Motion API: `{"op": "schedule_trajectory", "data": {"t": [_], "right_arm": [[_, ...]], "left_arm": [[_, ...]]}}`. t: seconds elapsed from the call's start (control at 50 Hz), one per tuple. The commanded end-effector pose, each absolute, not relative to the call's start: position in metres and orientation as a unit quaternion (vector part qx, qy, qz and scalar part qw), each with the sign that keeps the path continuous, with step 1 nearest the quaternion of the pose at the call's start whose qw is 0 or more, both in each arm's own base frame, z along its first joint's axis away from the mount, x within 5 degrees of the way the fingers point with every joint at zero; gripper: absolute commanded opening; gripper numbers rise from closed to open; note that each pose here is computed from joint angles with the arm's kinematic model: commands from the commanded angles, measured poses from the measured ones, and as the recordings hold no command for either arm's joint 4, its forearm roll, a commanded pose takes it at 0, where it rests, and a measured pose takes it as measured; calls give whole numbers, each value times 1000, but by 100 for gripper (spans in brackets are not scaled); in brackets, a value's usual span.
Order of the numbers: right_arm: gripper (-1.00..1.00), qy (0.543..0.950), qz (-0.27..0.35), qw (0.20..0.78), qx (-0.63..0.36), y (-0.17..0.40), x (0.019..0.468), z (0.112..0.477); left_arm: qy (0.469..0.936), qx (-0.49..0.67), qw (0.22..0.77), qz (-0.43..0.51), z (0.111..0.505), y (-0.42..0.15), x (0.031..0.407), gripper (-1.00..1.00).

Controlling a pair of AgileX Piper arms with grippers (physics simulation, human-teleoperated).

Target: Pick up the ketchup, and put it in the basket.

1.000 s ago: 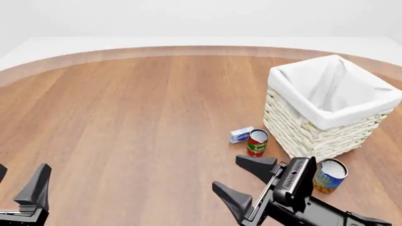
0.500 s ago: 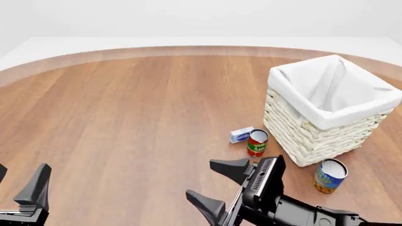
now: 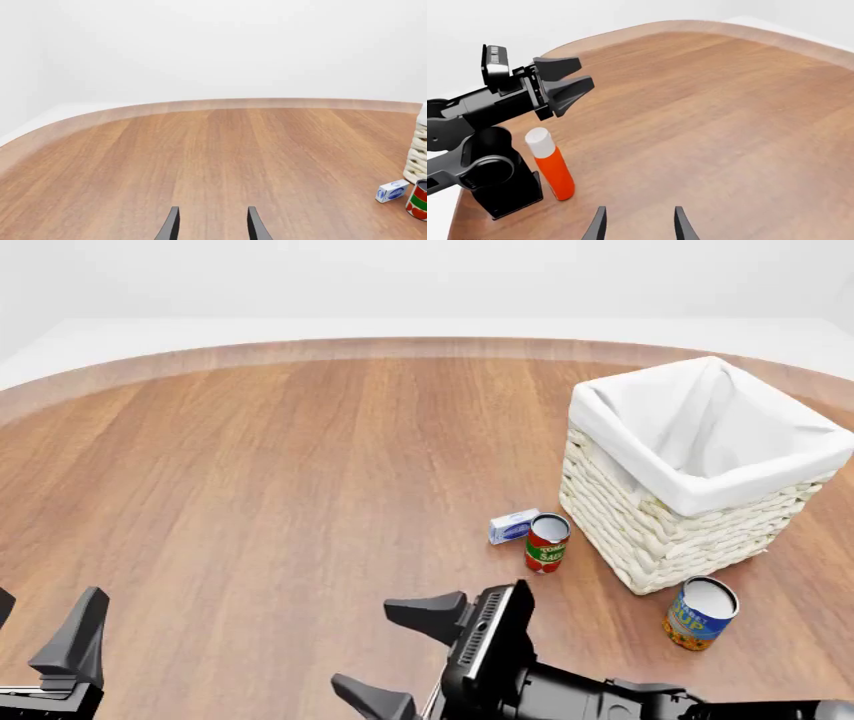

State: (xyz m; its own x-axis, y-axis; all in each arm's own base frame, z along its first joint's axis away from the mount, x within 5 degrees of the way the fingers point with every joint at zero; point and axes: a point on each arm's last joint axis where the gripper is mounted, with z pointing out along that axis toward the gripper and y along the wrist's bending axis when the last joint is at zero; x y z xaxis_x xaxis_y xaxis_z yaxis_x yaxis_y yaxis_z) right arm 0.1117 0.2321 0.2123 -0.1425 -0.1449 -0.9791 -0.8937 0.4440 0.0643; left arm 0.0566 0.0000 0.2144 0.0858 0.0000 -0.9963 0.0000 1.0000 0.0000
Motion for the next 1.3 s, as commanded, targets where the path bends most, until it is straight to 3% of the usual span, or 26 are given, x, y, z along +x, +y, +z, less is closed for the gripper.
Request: {"op": "schedule_trajectory", "data": {"t": [0.02,0.08,0.1,1.3], "right_arm": [[100,660,363,517,-407,250,107,210],[100,657,368,511,-415,259,104,211],[100,648,375,496,-440,286,97,204],[100,648,376,472,-464,334,95,191]], "left_arm": [[676,0,737,0,214,0,57,100],[676,0,737,0,214,0,57,100],[676,0,737,0,214,0,57,100],[676,0,737,0,214,0,57,100]]}}
